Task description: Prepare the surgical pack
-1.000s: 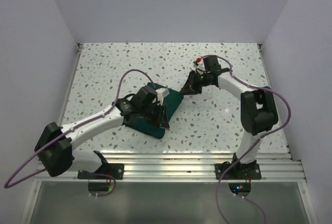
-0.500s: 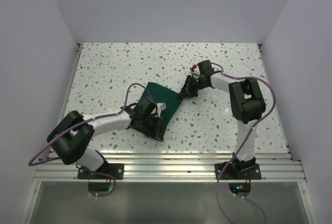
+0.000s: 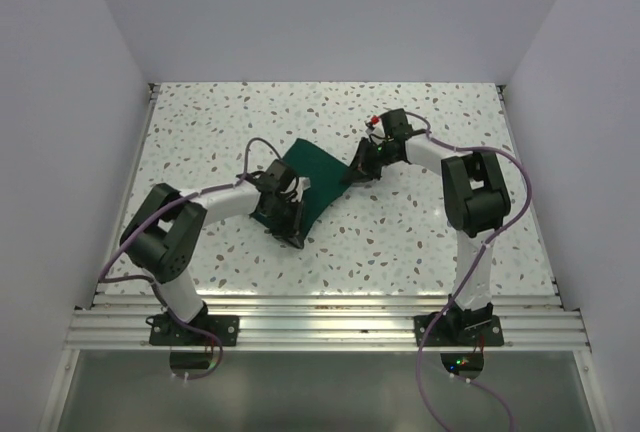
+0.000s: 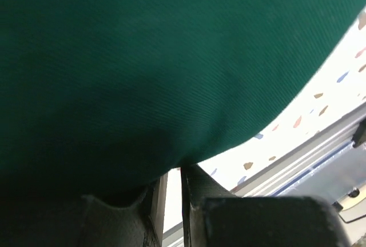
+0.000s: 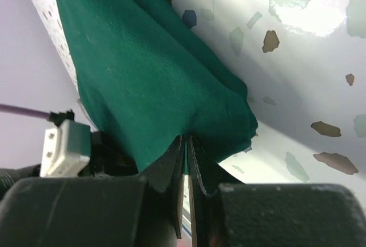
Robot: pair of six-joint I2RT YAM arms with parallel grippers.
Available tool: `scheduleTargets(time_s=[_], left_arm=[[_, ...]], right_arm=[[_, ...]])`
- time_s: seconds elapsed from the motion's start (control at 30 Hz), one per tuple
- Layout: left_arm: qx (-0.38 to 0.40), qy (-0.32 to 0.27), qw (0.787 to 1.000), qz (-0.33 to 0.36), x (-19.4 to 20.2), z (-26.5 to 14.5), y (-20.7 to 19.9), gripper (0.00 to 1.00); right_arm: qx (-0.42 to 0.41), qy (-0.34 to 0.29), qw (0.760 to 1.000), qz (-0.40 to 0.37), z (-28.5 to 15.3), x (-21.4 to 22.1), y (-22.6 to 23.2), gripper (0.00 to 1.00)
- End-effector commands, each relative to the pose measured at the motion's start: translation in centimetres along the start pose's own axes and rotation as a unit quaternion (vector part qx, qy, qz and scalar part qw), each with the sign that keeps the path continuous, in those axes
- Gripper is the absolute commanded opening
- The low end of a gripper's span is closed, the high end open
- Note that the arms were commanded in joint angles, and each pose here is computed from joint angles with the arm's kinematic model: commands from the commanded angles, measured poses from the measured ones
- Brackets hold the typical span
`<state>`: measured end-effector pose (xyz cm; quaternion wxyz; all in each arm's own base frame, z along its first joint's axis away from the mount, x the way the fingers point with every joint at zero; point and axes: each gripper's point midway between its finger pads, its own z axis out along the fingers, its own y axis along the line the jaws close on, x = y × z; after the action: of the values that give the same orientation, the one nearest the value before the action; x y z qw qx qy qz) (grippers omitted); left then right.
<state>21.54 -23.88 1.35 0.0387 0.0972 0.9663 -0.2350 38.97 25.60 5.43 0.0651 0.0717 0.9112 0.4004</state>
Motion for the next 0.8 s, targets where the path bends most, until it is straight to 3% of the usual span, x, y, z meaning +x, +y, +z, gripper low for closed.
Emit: scheduleTargets(time_s=[0.0,0.2,0.43,0.53,0.7,0.77], left_arm=[[-0.087,-0.018,0.996,0.008,-2.0,-0.2,4.6,0.18],[-0.122,-0.044,0.991,-0.013,-3.4,-2.6,6.2,0.19],[-0.108,-0.073,0.991,-0.028,-2.9,-5.2,5.5,0.19],[-0.064,-0.121,0.99,-0.032,-2.7,-7.9,3.2,0.28],[0.017,-0.163,0.986,-0.041,-0.8,-10.9,0.0,0.54],[0.055,-0.185,0.981,-0.032,-0.3,-11.7,-1.2,0.59]], right_arm=[[0.015,0.003,1.0,-0.006,-0.2,0.4,-0.5,0.09],[0.014,0.002,1.0,-0.012,-1.1,1.0,0.0,0.1],[0.029,-0.014,0.999,-0.044,-3.9,1.4,1.5,0.13],[0.051,-0.023,0.996,-0.067,-6.0,1.8,2.1,0.18],[0.112,-0.024,0.988,-0.103,-9.2,3.6,1.1,0.49],[0.145,-0.015,0.983,-0.113,-10.2,4.5,-0.1,0.64]])
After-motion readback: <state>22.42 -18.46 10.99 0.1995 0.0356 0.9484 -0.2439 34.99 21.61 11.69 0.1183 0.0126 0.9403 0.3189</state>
